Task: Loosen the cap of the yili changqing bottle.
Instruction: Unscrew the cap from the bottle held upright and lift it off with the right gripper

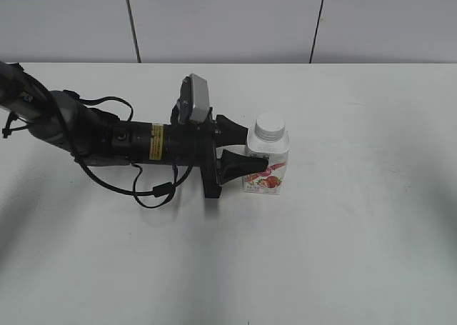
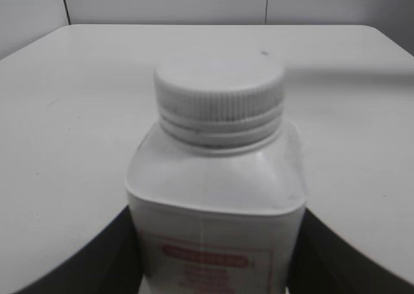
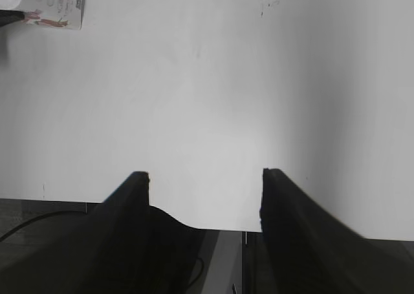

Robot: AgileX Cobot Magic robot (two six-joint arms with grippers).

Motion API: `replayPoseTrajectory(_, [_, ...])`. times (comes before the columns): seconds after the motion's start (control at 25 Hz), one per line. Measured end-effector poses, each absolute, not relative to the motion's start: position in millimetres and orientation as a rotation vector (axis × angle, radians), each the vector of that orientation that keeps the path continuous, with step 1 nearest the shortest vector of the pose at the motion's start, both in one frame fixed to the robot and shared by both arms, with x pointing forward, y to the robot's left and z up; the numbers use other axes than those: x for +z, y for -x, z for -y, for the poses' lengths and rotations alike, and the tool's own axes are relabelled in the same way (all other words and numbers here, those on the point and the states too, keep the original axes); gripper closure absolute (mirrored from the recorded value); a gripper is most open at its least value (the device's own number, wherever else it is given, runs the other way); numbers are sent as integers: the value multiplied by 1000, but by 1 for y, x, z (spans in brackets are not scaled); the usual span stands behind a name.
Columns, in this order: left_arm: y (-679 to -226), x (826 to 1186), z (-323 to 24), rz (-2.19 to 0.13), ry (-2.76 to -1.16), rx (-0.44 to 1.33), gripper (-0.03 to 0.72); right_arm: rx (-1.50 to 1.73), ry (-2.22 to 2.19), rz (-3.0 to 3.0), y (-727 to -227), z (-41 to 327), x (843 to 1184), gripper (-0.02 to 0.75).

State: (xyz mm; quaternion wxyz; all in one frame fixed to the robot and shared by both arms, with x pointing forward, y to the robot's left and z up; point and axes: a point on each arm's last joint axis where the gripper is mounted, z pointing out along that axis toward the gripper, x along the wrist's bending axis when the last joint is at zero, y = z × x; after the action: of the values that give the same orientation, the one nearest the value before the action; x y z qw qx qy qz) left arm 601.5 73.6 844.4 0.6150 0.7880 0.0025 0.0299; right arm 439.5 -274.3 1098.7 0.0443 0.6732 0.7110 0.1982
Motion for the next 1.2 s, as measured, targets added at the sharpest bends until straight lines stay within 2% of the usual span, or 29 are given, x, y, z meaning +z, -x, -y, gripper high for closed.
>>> replayPoseTrajectory(0.76, [-601,845,-74,-5,-1814,68,303,362,-2187,-2294,-582,273,1044,328])
replayPoseTrajectory(1.04, [-601,845,-74,-5,-1814,68,303,378,-2170,-2289,-619,271,1036,328])
replayPoseTrajectory(1.2, [-601,845,-74,-5,-1814,68,305,378,-2112,-2343,-627,253,1033,329])
